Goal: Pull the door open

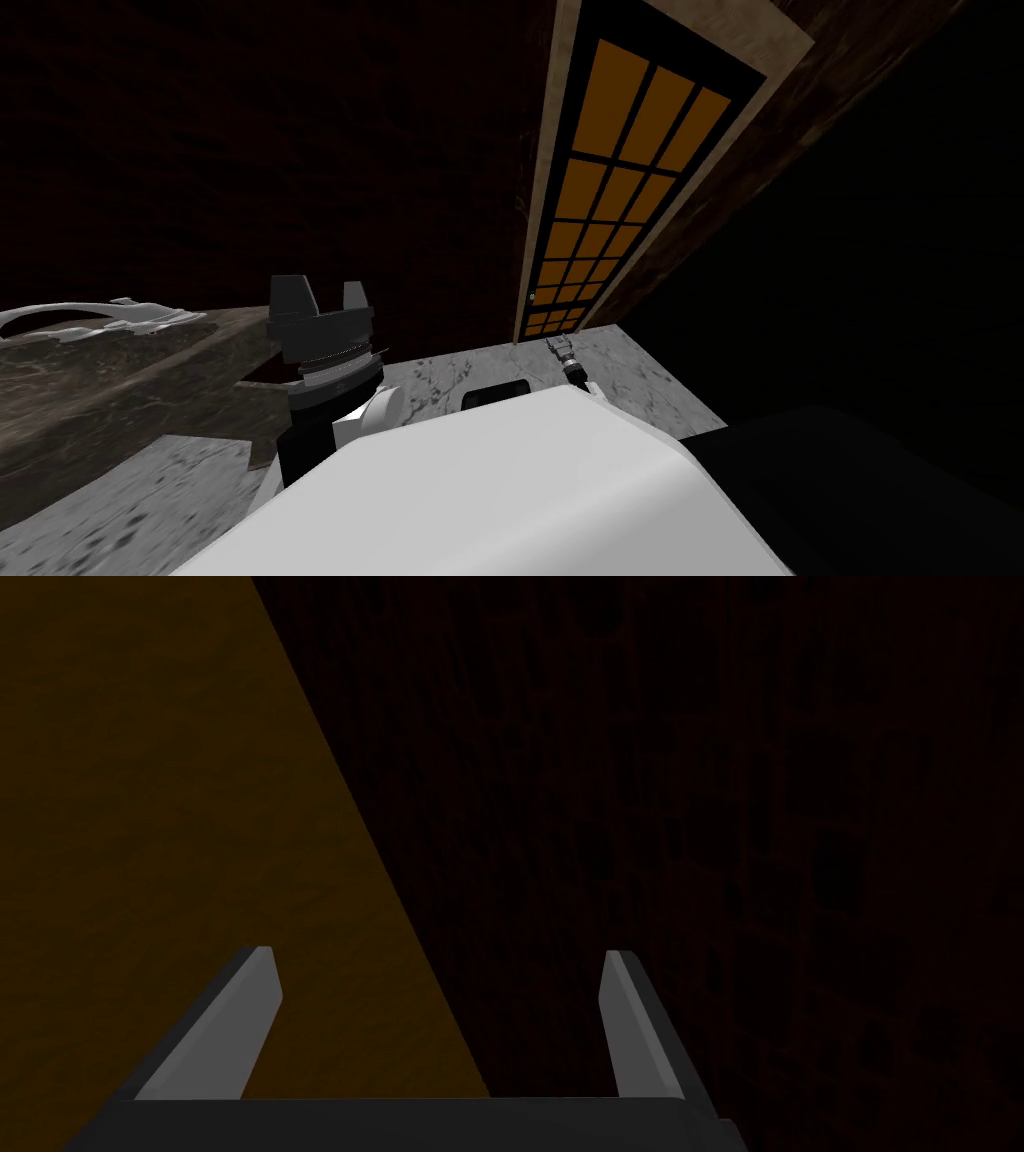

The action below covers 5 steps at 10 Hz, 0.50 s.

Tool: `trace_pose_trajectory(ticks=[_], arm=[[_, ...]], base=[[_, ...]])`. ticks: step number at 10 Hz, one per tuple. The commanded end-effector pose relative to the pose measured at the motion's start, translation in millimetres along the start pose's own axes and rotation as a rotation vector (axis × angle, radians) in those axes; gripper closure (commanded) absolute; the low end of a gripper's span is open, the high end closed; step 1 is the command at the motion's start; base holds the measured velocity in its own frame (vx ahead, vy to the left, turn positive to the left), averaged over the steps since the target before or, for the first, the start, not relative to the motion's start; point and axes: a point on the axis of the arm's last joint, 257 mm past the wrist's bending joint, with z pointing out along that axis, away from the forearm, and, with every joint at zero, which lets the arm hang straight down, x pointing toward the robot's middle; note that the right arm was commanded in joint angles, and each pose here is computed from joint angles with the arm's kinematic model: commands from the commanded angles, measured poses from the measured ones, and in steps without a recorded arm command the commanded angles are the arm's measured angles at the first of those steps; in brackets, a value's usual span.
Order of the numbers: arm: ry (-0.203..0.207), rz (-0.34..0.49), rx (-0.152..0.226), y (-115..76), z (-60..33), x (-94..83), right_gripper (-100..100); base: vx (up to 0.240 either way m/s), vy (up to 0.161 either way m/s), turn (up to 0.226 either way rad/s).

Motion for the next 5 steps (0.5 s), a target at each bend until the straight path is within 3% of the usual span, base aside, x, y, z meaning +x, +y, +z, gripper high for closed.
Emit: trace_pose_trajectory(ticks=[1, 5], arm=[[0.004, -0.003, 0.032, -13.1, 3.0, 2.0, -100], [0.013, 0.008, 0.119, -38.2, 12.6, 5.4, -100]], base=[[0.071, -0.009, 0.097], [0.119, -0.032, 0.113]])
